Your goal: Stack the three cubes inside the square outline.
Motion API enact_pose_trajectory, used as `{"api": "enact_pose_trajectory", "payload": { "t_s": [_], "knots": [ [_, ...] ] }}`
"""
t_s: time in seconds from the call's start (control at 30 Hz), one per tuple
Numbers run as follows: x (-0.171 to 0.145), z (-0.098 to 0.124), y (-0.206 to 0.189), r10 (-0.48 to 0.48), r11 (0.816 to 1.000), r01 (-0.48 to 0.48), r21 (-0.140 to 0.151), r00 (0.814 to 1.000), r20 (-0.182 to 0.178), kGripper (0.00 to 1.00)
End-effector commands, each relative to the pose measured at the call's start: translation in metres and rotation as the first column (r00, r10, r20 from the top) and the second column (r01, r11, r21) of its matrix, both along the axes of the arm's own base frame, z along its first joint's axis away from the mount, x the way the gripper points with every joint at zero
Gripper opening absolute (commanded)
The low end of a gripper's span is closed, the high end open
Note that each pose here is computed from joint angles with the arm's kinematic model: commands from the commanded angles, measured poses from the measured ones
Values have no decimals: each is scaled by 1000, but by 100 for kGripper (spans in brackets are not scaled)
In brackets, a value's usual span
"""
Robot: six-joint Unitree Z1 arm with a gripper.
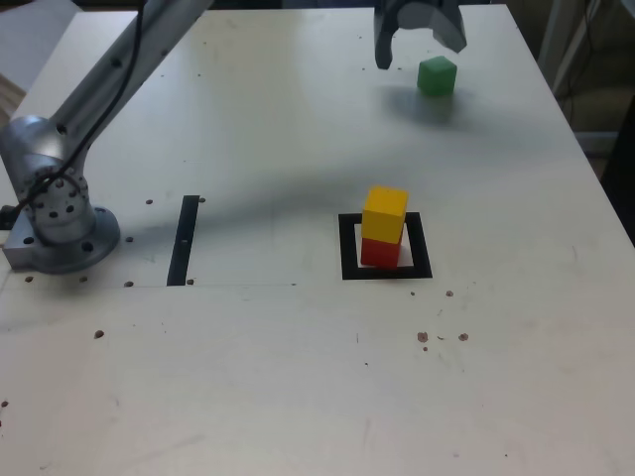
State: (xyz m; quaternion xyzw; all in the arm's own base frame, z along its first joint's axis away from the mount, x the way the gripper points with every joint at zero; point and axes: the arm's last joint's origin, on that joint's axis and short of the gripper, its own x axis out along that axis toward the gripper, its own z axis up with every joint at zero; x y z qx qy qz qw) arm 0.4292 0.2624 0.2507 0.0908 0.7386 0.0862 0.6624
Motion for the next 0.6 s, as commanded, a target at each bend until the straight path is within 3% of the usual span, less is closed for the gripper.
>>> {"api": "enact_pose_trajectory", "payload": {
  "t_s": [0.0, 0.57],
  "knots": [
    [4, -6, -2, -3, 1000, 3, 0, 1000, -3, 98],
    [28, -35, 3, -11, 1000, 9, 29, 998, 57, 94]
  ]
}}
